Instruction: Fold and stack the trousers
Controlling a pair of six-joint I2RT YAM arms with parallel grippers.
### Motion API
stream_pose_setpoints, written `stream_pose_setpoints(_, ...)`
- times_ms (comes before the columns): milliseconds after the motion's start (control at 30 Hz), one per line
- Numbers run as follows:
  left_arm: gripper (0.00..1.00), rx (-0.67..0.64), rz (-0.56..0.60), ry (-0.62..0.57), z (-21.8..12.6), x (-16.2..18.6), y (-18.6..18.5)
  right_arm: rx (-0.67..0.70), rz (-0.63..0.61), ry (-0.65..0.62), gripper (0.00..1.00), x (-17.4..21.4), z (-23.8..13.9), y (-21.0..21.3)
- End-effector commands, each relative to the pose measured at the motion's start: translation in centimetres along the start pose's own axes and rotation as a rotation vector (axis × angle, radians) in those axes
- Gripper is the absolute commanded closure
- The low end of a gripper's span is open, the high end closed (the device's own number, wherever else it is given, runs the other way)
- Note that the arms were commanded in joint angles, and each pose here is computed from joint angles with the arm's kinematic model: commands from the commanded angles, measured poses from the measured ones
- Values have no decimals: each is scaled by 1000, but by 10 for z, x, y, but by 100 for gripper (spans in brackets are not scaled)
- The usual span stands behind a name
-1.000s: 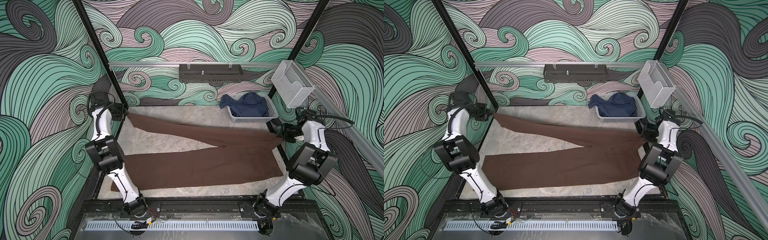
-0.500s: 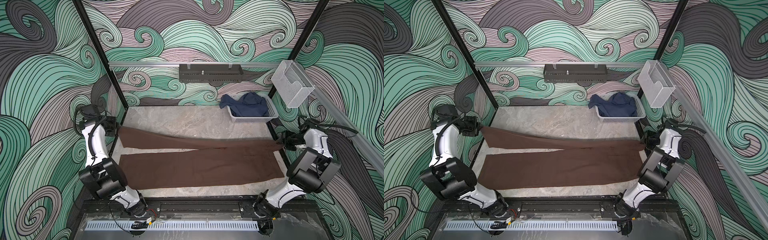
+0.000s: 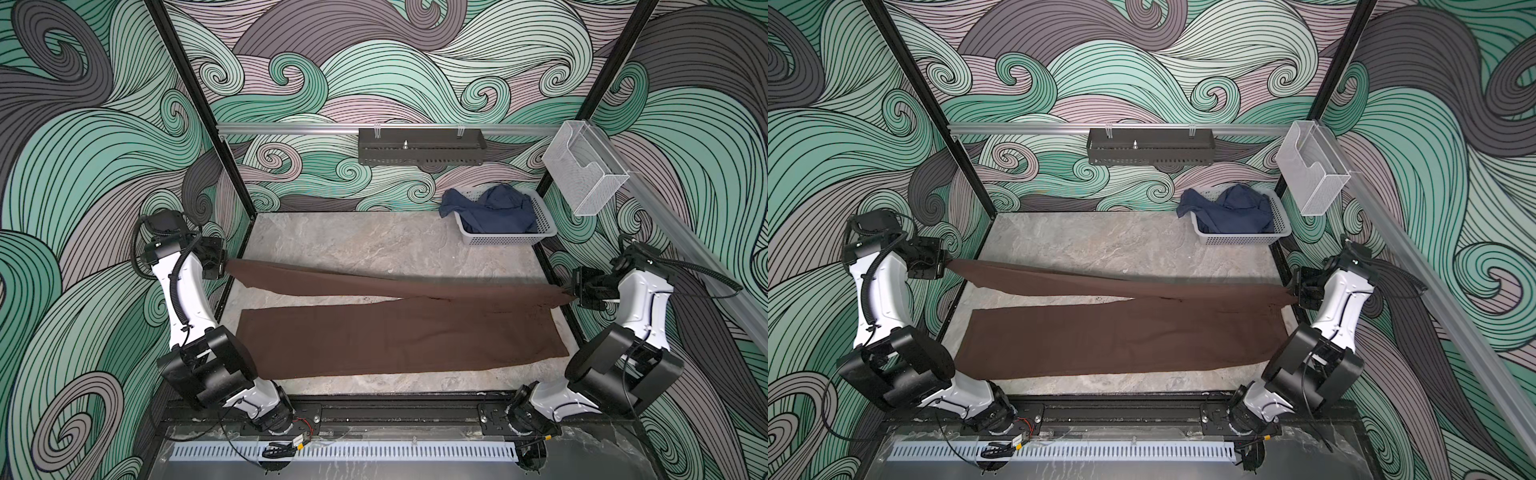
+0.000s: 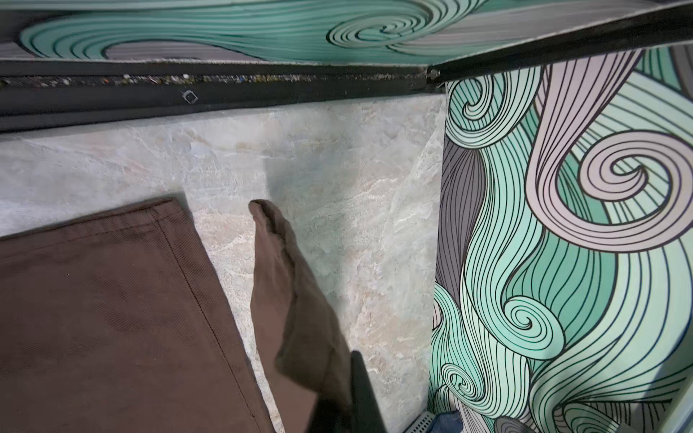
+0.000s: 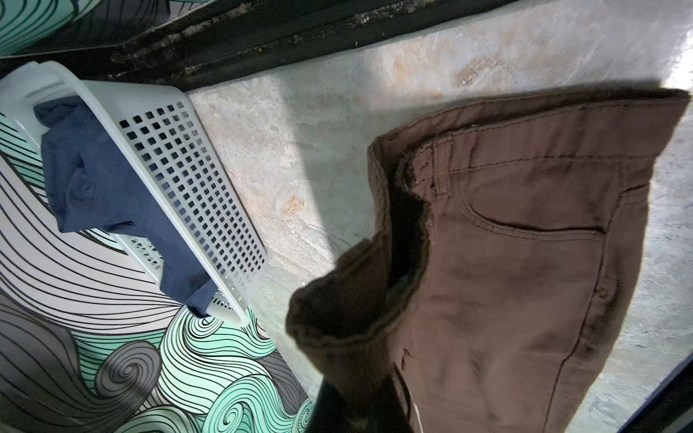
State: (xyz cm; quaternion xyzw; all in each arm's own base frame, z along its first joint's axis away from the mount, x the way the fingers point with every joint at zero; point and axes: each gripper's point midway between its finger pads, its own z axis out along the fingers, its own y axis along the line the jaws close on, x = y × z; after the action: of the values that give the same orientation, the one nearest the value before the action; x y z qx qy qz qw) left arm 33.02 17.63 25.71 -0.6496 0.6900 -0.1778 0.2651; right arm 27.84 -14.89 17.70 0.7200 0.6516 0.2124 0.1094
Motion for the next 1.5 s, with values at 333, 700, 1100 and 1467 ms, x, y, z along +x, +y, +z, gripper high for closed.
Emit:
stream_pose_setpoints(333,100,-111,-23,-62,1,0,87,172,7,-50,100,-10,29,-79)
stream_pose_setpoints(700,100,-143,-93,-14,19,10,140,213,40,1,100,-15,60,-120)
stream_pose_setpoints(1100,100,-126,-113,-22,-6,-2,122,181,47,14,100,-21,36,-95)
stream_pose_setpoints(1467,100,-218,-134,37,31,26,181,288,60,24,100,-21,73,-142)
